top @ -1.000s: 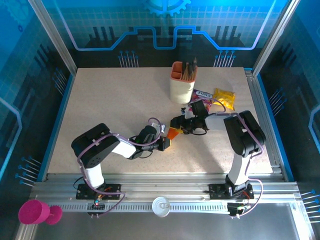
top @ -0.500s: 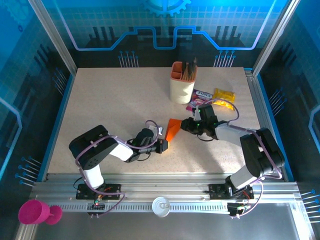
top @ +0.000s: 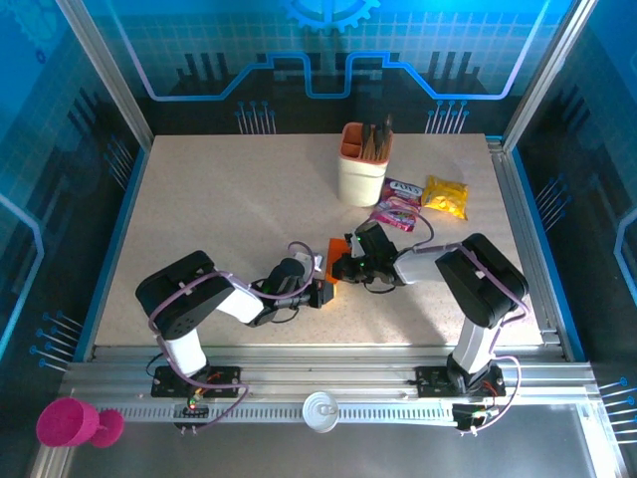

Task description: Fold a paper plane with a square sheet of paper (pick it up from the middle)

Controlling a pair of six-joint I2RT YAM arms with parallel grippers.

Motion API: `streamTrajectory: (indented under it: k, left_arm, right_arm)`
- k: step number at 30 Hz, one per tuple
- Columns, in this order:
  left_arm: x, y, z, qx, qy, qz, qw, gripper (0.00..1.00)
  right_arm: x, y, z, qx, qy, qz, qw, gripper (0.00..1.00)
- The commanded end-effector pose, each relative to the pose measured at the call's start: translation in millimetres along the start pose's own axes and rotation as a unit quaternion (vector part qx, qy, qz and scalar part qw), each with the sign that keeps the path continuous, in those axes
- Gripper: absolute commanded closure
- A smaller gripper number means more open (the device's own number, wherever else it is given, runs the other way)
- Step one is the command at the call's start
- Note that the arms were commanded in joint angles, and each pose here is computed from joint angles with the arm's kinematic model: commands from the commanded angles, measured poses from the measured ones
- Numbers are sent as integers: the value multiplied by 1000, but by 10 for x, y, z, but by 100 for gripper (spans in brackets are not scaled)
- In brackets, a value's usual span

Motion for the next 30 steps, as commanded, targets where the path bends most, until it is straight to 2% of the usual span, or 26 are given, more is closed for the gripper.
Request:
streamTrajectory:
  k: [1, 15, 30]
  left_arm:
    - [961, 765, -234, -186, 207, -77, 957, 100]
    - [1031, 818, -222, -190, 222, -81, 953, 100]
    - [1039, 823, -203, -187, 227, -82, 952, 100]
  right_arm:
    - [-83, -212, 3, 42, -20, 27, 999, 100]
    - [-500, -451, -161, 73, -20, 80, 994, 100]
    - [-755, -865, -320, 102, -39, 204, 973, 100]
Point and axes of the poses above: each hand's point on the last joint's axis, 136 mm out from that joint toward the fingers, its own z axis out along the fingers, its own y axis along the line the jaws close on, x = y × z, the point moved 8 cm from there along -z, back along the fingers, and after that the axes turned 2 degrees about -z, right-handed, at the moved point
